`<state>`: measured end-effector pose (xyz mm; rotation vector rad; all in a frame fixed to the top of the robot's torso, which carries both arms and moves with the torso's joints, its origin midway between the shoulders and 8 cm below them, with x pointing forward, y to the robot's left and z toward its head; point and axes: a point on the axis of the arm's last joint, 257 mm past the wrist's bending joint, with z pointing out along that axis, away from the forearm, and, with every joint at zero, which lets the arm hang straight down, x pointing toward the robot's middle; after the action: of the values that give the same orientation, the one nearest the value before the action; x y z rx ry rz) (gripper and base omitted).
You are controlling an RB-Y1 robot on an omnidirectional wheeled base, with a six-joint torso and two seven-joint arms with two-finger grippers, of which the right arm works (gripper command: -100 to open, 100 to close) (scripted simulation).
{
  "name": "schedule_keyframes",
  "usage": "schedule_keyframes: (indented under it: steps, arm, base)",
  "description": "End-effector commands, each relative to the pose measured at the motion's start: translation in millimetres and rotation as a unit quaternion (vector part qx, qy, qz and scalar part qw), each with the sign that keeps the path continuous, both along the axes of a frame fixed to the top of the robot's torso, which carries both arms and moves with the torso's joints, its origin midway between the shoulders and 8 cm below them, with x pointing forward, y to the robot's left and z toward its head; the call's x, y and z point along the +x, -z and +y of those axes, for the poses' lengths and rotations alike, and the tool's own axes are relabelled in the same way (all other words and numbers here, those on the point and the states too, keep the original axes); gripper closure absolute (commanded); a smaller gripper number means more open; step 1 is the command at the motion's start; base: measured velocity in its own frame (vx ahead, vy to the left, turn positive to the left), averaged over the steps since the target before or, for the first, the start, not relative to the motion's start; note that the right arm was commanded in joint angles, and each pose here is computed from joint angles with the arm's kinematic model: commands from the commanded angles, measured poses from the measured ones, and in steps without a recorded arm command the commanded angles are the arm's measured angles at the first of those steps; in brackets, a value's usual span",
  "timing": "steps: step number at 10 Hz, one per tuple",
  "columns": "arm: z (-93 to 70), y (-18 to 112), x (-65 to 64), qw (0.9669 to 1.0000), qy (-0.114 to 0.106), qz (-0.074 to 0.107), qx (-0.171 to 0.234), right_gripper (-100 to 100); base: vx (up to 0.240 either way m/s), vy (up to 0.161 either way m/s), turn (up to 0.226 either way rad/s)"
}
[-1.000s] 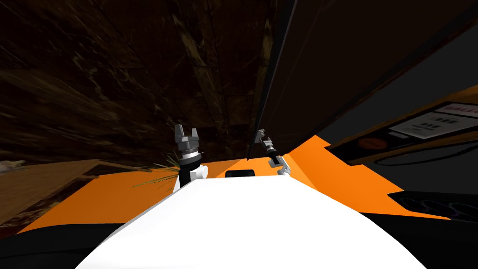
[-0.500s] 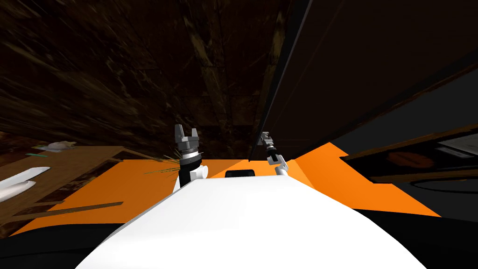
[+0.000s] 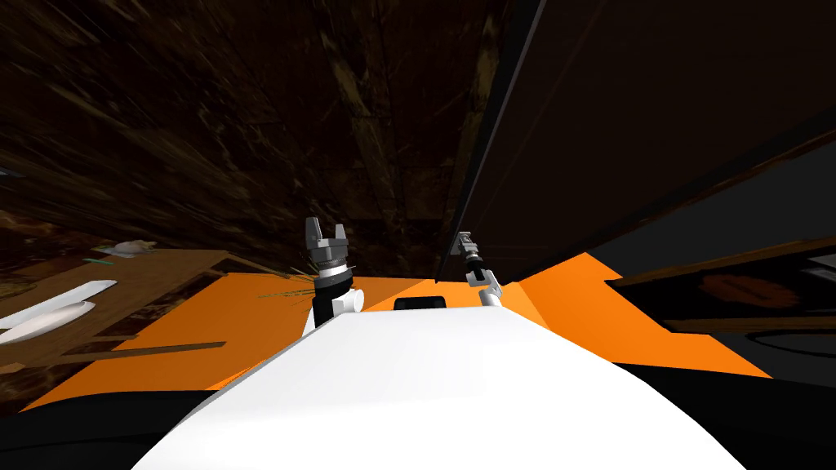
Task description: Pull the door open
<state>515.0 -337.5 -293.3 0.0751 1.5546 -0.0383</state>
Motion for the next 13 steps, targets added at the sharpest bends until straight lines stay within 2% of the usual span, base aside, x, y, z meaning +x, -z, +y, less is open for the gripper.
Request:
schedule_keyframes:
  steps: [1,4,5,8,9,11,13]
  arm:
    - [0.9,0.2,0.0,1.0,-0.001,0.0,0.001,100]
    - [0.9,0.2,0.0,1.0,-0.001,0.0,0.001,100]
    - [-5.5,-0.9,-1.1,0.9995,0.005,-0.004,0.029,100]
    - [-12.8,-2.5,-2.5,0.9967,0.011,-0.013,0.079,100]
    - [-15.7,-3.1,-3.1,0.9949,0.014,-0.016,0.099,100]
    - [-23.0,-4.6,-4.7,0.9889,0.02,-0.025,0.145,100]
    - [-31.2,-6.2,-6.5,0.9803,0.027,-0.035,0.193,100]
  base:
    - [0.002,0.009,-0.006]
    - [0.0,0.0,0.0]
    - [-0.025,-0.011,0.115]
    - [-0.046,-0.023,0.128]
    - [-0.041,-0.019,0.114]
    - [-0.047,-0.017,0.154]
    - [-0.07,-0.034,0.156]
